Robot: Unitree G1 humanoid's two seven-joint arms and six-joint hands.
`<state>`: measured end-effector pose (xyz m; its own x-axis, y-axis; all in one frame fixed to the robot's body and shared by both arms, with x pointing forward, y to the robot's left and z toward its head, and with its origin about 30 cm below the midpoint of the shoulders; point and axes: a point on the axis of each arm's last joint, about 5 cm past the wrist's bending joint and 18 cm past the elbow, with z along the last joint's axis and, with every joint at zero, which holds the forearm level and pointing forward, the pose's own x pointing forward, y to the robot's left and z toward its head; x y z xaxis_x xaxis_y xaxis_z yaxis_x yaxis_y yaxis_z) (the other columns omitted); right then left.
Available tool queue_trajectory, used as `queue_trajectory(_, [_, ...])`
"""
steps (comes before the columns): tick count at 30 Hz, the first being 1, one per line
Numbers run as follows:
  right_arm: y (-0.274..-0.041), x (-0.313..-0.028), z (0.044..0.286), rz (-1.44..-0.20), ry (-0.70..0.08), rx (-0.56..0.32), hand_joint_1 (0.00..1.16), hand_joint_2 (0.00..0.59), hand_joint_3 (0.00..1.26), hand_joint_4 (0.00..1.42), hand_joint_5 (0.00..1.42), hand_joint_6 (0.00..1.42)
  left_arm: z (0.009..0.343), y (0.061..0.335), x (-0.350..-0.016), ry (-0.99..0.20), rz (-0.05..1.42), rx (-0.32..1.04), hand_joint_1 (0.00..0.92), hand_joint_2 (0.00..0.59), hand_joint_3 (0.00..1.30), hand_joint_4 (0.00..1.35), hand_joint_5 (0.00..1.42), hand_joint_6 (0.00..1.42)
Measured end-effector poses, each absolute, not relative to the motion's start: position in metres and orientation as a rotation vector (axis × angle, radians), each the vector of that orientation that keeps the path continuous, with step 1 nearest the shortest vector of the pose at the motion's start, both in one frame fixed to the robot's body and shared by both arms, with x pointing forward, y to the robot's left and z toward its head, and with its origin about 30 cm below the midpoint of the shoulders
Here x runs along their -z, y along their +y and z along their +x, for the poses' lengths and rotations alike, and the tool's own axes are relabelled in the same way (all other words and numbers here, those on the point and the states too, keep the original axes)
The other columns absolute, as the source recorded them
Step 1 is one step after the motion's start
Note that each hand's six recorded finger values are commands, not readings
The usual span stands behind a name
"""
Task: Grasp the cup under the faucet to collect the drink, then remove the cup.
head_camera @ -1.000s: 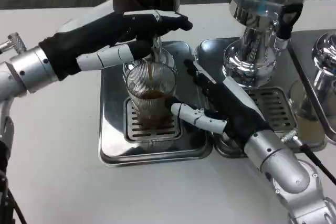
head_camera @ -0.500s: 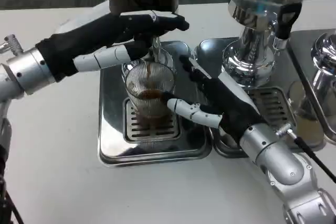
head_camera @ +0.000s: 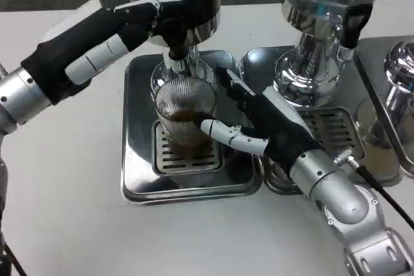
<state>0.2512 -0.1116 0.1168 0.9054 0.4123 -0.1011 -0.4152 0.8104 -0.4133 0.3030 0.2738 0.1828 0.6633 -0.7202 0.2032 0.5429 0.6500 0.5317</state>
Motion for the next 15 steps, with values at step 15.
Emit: queue_trajectory(15, [-0.110, -0.117, 0.251, -0.434, 0.007, -0.450, 0.51, 0.269, 0.00, 0.00, 0.00, 0.00, 0.304, 0.285, -0.171, -0.312, 0.175, 0.700, 0.000, 0.119, 0.26, 0.14, 0.15, 0.21])
